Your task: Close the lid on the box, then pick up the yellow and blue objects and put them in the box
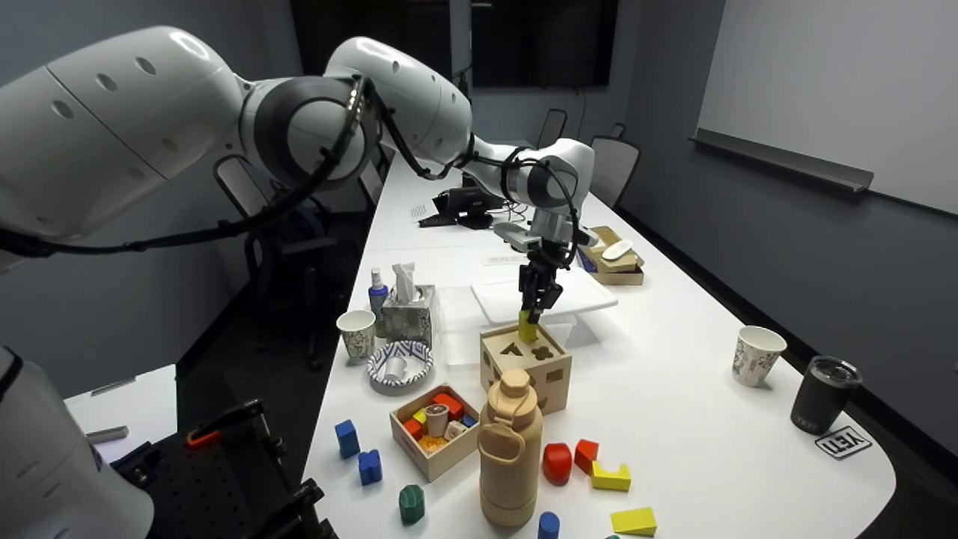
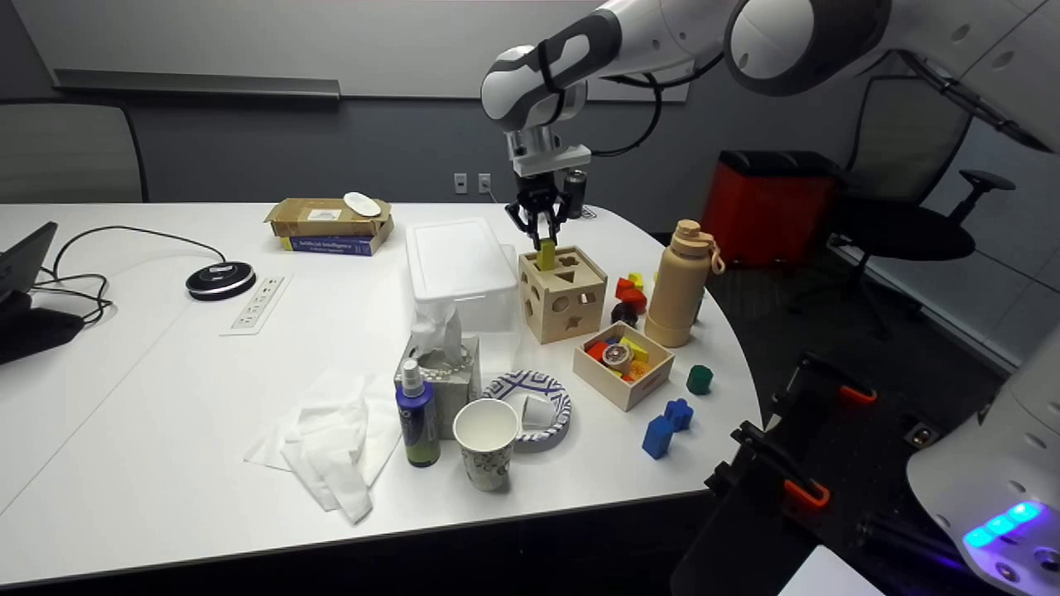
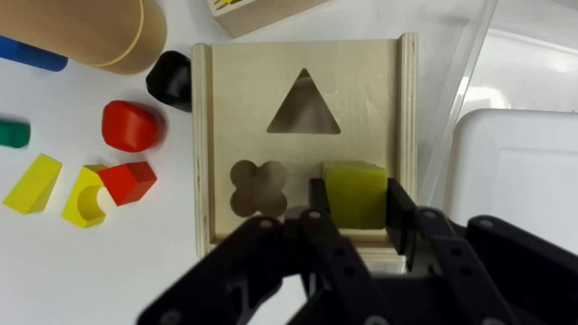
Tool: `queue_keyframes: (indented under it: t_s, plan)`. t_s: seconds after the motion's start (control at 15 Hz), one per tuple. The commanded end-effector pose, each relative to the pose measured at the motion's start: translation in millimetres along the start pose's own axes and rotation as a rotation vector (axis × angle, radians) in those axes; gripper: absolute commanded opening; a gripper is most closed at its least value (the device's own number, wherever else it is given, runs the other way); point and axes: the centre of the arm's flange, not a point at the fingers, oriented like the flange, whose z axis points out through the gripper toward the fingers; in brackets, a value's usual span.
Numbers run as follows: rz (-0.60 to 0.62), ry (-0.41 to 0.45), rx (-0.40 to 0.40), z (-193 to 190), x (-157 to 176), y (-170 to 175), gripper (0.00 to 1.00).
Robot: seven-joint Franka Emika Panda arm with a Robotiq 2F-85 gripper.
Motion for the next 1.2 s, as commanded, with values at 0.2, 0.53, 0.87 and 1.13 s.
queue_keyframes:
  t_s: [0.2,0.53,0.87,1.13]
  plan:
    - [-0.016,-0.01,-0.005,1.2,15.6,-11.1,0.09]
    - [-0.023,-0.014,-0.008,9.2,17.2,-13.2,0.09]
    - [-0.026,-0.016,0.0,0.6,14.3,-10.0,0.82]
    - [-0.025,-0.023,0.008,-19.9,-5.5,-9.2,1.0]
